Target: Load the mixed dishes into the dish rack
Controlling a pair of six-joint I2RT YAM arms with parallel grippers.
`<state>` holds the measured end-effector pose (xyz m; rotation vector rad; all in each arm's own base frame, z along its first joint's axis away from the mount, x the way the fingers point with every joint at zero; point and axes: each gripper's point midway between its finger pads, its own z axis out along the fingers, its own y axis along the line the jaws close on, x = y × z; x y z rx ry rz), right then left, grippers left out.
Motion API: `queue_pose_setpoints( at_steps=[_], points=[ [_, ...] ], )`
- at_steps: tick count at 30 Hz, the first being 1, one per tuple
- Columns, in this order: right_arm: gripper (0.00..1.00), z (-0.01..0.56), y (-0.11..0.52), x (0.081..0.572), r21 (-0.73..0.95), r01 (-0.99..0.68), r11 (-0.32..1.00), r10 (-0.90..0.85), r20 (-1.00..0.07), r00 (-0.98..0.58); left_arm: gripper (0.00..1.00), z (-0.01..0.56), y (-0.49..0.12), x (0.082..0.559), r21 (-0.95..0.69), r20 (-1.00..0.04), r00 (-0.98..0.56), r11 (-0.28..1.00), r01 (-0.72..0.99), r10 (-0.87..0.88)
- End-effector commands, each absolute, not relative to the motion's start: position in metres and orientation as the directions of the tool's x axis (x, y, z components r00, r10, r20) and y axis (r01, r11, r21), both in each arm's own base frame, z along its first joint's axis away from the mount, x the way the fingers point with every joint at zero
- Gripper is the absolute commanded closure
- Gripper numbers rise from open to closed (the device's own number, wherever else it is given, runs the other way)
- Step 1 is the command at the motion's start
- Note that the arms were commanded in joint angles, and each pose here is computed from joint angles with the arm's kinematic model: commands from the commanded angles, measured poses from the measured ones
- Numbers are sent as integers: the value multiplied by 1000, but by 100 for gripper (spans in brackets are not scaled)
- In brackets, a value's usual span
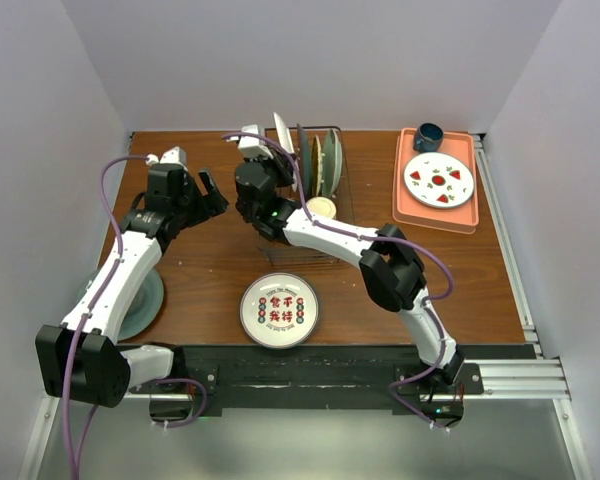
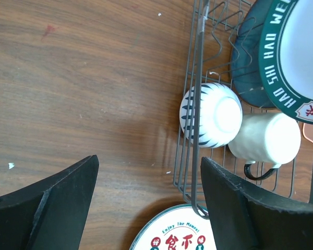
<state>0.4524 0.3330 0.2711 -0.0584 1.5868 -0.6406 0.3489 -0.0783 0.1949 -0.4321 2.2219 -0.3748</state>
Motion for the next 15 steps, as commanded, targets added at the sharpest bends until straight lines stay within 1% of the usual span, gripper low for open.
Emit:
queue_pose_setpoints(
  at_steps=[1, 10, 15],
  points=[
    [100, 336, 290, 440, -278, 445, 851, -267, -960, -87, 16, 200, -81, 354, -421, -694, -587, 896, -139, -417],
    [100, 340, 286, 440, -272, 471, 839, -258, -961, -97, 16, 196, -82, 353, -423, -689, -596, 897, -132, -412],
    [100, 333, 291, 444, -298, 489, 820, -277, -954, -118, 16, 196, -84, 352, -430, -685, -600, 894, -128, -414]
  ],
)
